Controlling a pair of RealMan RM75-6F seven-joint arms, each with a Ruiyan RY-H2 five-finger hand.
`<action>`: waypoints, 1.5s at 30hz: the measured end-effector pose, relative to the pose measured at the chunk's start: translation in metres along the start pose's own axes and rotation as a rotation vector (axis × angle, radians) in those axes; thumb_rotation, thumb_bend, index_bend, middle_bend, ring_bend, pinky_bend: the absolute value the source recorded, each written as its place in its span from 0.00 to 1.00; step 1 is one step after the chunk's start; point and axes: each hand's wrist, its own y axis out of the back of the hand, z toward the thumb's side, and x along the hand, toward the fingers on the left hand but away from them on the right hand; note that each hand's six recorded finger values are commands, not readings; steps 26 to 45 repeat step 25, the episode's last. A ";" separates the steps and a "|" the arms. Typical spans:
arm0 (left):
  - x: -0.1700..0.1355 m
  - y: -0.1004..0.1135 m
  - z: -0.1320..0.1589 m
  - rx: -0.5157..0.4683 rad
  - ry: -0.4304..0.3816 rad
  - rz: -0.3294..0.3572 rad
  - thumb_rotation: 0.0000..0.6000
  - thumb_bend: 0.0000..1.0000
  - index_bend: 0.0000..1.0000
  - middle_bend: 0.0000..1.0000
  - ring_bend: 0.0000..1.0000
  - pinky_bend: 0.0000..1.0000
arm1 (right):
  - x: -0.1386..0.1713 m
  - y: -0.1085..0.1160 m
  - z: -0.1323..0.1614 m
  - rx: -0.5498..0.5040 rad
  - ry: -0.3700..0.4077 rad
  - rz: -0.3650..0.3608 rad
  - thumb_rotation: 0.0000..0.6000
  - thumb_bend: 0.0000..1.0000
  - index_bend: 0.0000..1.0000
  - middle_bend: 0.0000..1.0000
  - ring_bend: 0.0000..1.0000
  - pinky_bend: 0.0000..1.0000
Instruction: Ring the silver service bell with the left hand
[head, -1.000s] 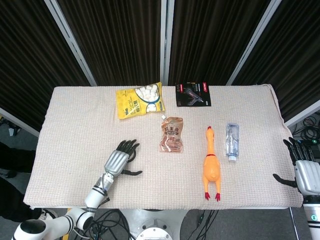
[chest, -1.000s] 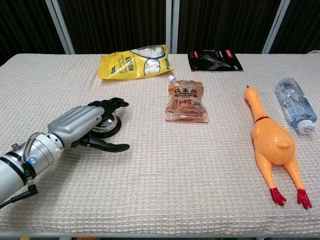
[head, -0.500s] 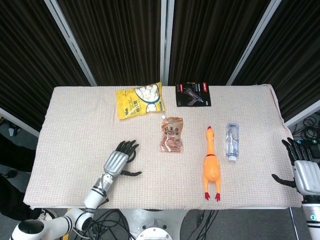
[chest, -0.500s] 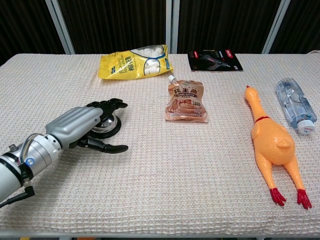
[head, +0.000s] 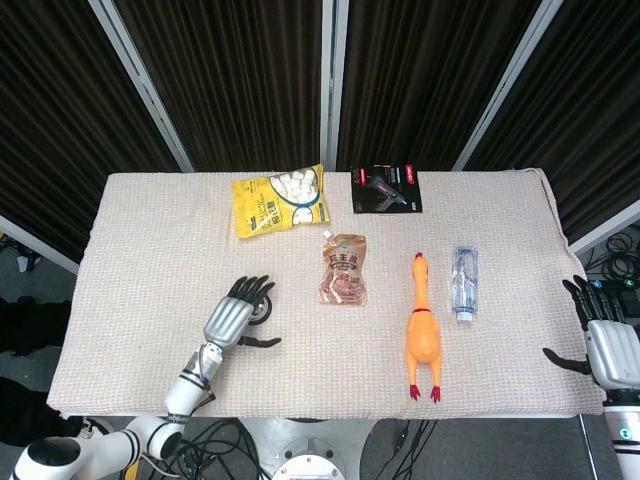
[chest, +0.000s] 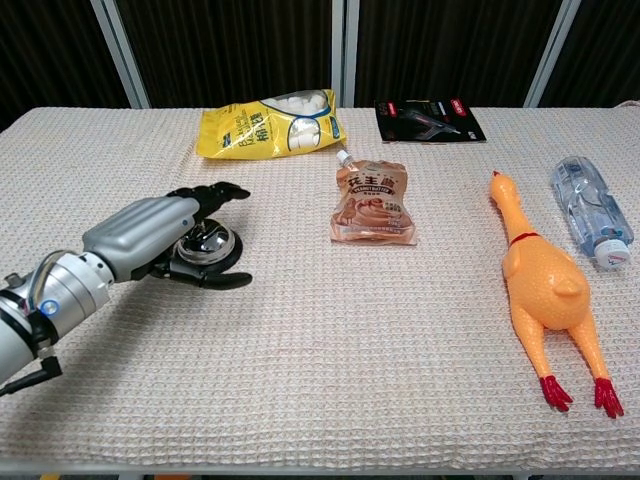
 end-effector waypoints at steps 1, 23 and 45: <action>-0.001 -0.003 -0.001 0.003 0.003 -0.012 0.35 0.00 0.04 0.00 0.00 0.00 | 0.000 0.000 0.000 0.000 0.000 -0.001 1.00 0.00 0.00 0.00 0.00 0.00; -0.064 0.104 -0.066 0.150 0.162 0.219 0.35 0.00 0.04 0.00 0.00 0.00 | -0.002 -0.002 0.013 -0.033 0.042 -0.009 1.00 0.00 0.00 0.00 0.00 0.00; -0.092 0.111 -0.081 0.177 0.214 0.224 0.35 0.00 0.04 0.00 0.00 0.00 | -0.003 -0.006 0.013 -0.037 0.042 -0.002 1.00 0.00 0.00 0.00 0.00 0.00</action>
